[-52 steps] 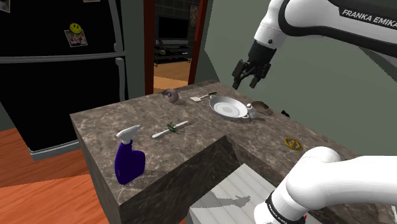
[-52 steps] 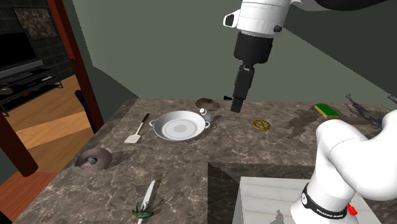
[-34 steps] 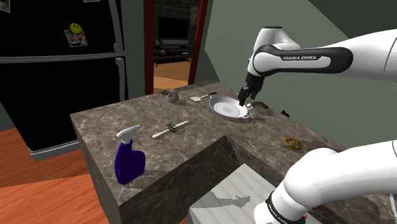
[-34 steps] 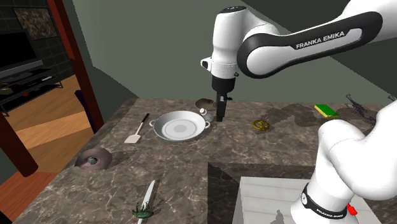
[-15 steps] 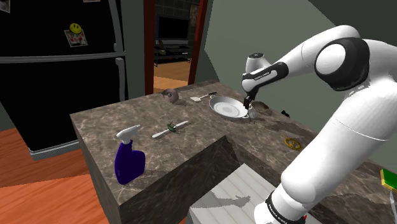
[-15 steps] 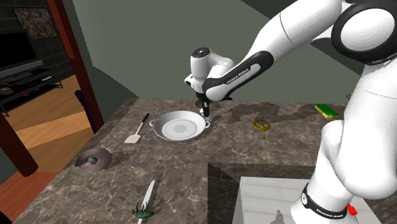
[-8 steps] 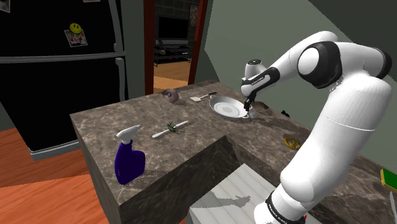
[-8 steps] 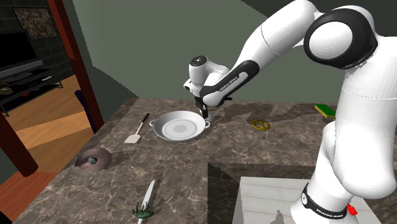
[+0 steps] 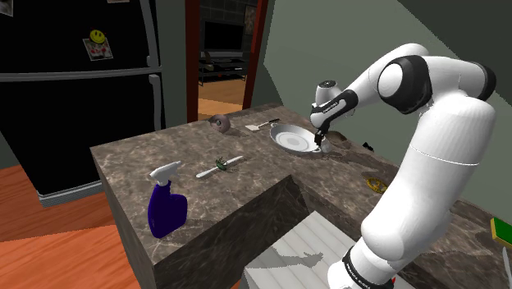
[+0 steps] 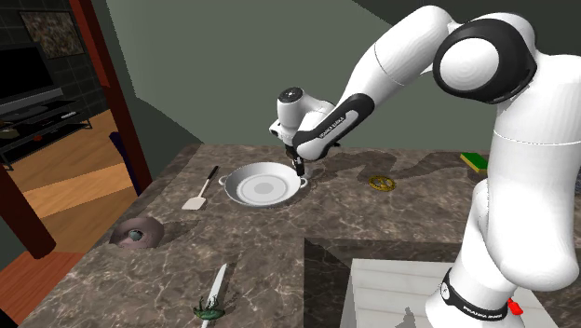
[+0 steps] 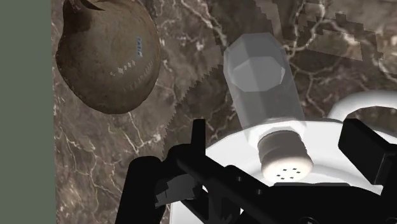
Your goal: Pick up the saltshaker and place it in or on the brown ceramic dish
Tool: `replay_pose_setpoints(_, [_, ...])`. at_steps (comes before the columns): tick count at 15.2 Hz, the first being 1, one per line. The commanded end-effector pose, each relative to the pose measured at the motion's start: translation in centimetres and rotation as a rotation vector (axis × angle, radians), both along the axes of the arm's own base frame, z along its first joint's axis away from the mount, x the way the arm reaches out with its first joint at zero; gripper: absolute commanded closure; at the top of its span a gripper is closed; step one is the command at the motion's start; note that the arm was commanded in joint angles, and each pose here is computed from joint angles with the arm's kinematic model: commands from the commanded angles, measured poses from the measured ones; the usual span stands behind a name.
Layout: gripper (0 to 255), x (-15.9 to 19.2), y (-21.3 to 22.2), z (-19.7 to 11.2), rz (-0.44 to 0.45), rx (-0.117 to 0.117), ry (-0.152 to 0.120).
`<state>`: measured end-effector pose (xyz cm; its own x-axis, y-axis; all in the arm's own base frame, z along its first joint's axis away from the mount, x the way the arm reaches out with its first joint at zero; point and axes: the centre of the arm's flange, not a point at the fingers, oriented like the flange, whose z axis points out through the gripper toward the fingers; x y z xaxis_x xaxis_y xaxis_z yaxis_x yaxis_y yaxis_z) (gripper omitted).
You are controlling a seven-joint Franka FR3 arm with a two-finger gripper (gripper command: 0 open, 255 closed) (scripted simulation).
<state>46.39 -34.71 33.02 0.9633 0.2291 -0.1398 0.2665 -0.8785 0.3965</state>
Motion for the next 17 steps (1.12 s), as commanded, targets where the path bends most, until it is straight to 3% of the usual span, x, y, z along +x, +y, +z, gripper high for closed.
replay_pose_setpoints(1, [0,0.0,0.0,0.0,0.000,0.000,0.000])
replay_pose_setpoints(2, [0,0.0,0.0,0.0,0.000,0.000,0.000])
replay_pose_setpoints(3, [255,0.0,0.0,0.0,0.000,0.000,0.000])
replay_pose_setpoints(12, [255,0.0,0.0,0.0,0.000,0.000,0.000])
replay_pose_setpoints(17, [255,0.0,0.0,2.6,0.000,0.000,0.000])
